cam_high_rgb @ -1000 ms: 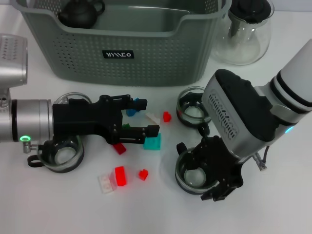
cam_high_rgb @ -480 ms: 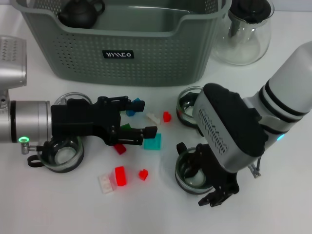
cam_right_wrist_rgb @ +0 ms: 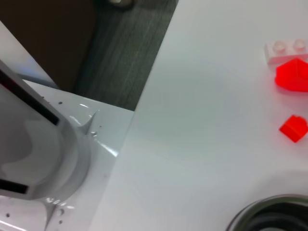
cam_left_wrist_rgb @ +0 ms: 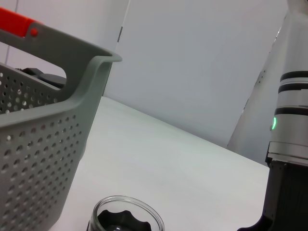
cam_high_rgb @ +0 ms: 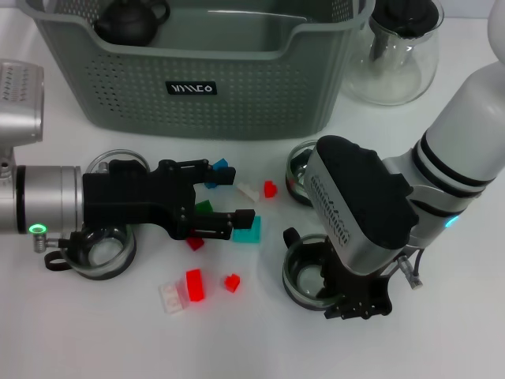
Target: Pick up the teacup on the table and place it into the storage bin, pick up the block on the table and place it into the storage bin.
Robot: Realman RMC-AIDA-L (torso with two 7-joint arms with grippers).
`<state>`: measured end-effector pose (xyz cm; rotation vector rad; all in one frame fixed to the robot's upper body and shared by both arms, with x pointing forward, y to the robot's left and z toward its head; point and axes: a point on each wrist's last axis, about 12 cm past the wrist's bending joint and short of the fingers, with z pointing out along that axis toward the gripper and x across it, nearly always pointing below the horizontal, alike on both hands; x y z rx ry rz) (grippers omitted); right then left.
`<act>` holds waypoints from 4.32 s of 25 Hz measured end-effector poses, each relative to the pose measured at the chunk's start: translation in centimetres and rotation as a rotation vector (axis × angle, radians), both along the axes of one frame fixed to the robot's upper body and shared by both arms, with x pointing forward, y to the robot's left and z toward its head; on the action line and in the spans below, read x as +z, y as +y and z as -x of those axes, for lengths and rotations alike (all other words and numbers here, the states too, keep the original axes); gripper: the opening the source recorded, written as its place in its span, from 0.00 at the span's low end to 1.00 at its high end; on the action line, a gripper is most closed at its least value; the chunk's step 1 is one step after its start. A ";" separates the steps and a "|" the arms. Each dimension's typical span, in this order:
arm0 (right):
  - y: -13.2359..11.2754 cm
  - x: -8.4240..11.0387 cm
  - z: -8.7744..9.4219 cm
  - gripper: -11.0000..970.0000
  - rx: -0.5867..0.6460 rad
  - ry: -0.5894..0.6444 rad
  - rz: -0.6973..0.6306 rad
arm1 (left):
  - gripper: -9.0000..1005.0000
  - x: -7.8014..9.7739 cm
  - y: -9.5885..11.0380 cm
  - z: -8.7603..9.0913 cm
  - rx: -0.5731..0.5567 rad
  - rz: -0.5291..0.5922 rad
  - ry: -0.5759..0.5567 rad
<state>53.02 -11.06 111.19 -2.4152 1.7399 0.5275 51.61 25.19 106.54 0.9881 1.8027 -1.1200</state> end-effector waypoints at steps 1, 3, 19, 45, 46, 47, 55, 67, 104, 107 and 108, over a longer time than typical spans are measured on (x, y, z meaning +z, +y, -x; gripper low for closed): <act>0.0 0.0 0.0 0.41 0.002 0.004 0.002 | 0.84 0.0 0.0 0.0 0.000 0.000 0.000; -0.1 0.0 0.1 0.31 -0.002 0.010 0.008 | 0.84 0.0 0.0 0.0 0.001 0.000 0.000; -0.9 2.1 -0.2 0.08 -0.068 0.057 -0.044 | 0.84 0.2 0.1 0.0 -0.006 0.004 -0.003; -7.3 15.1 -4.6 0.07 -0.441 0.235 -0.720 | 0.84 0.3 1.5 0.1 0.017 -0.022 -0.009; -7.2 15.8 -5.0 0.07 -0.464 0.232 -0.764 | 0.84 0.2 1.6 0.2 0.018 -0.022 -0.008; -6.9 16.6 -5.6 0.07 -0.491 0.225 -0.804 | 0.84 0.2 1.7 0.2 0.019 -0.023 -0.006; -3.4 18.8 -10.6 0.07 -0.658 0.138 -0.865 | 0.84 0.0 1.7 0.4 0.016 -0.035 0.002; 3.3 14.1 -16.5 0.07 -0.913 -0.199 -0.533 | 0.84 0.2 1.5 0.1 0.007 -0.037 -0.001; 4.8 6.1 -17.0 0.07 -0.933 -0.461 -0.355 | 0.84 0.4 1.3 -0.2 0.004 -0.030 -0.024; 4.6 6.0 -17.0 0.07 -0.935 -0.455 -0.350 | 0.84 0.4 1.3 -0.1 0.005 -0.029 -0.023; 4.6 6.0 -17.0 0.07 -0.935 -0.455 -0.349 | 0.84 0.4 1.3 -0.1 0.005 -0.029 -0.023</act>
